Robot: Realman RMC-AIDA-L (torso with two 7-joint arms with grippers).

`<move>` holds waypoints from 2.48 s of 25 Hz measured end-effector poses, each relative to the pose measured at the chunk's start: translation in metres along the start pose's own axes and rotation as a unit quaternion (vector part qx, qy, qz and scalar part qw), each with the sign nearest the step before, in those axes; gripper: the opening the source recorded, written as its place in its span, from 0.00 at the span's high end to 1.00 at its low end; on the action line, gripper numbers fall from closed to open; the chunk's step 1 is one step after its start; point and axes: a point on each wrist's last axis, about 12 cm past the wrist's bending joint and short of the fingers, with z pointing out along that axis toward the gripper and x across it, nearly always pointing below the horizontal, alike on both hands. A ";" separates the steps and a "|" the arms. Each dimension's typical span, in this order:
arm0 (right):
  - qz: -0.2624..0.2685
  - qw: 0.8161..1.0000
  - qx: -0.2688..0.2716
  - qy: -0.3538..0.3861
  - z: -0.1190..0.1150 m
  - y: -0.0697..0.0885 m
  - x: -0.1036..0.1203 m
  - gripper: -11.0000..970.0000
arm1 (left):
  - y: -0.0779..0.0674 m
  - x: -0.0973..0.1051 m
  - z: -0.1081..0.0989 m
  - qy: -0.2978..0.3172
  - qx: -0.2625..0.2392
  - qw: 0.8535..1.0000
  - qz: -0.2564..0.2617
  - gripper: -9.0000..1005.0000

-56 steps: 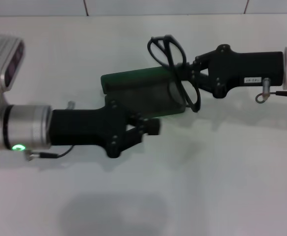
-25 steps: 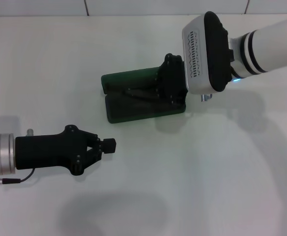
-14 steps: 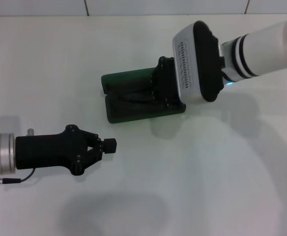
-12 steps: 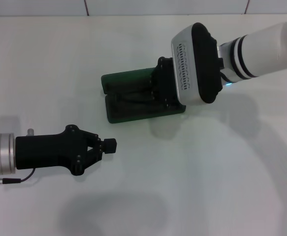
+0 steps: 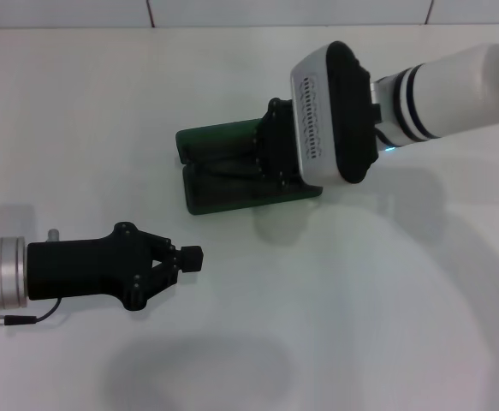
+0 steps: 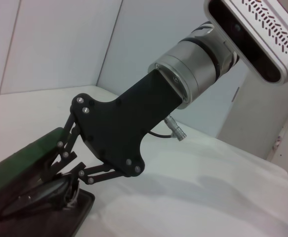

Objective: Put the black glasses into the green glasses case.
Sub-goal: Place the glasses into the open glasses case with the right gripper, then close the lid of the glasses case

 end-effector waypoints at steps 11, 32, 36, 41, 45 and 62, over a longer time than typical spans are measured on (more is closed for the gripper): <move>-0.008 1.000 0.009 0.006 0.004 0.002 -0.002 0.90 | -0.002 0.001 0.000 -0.001 0.005 1.000 -0.002 0.95; 0.295 0.943 0.050 -0.143 -0.089 0.025 0.071 0.80 | 0.003 -0.007 0.005 -0.015 -0.002 1.000 -0.022 0.95; 0.377 0.904 0.058 -0.195 -0.122 0.049 0.110 0.78 | 0.011 -0.016 0.007 -0.024 -0.018 0.999 -0.035 0.95; 0.422 0.876 0.055 -0.226 -0.136 0.084 0.136 0.77 | 0.020 -0.024 0.013 -0.016 -0.033 0.998 -0.046 0.95; 0.428 0.874 0.056 -0.224 -0.137 0.105 0.142 0.76 | 0.022 -0.027 0.018 -0.004 -0.029 0.999 -0.045 0.94; 0.393 0.887 0.061 -0.235 -0.130 0.145 0.141 0.29 | 0.039 -0.024 0.044 0.025 -0.106 0.992 -0.065 0.94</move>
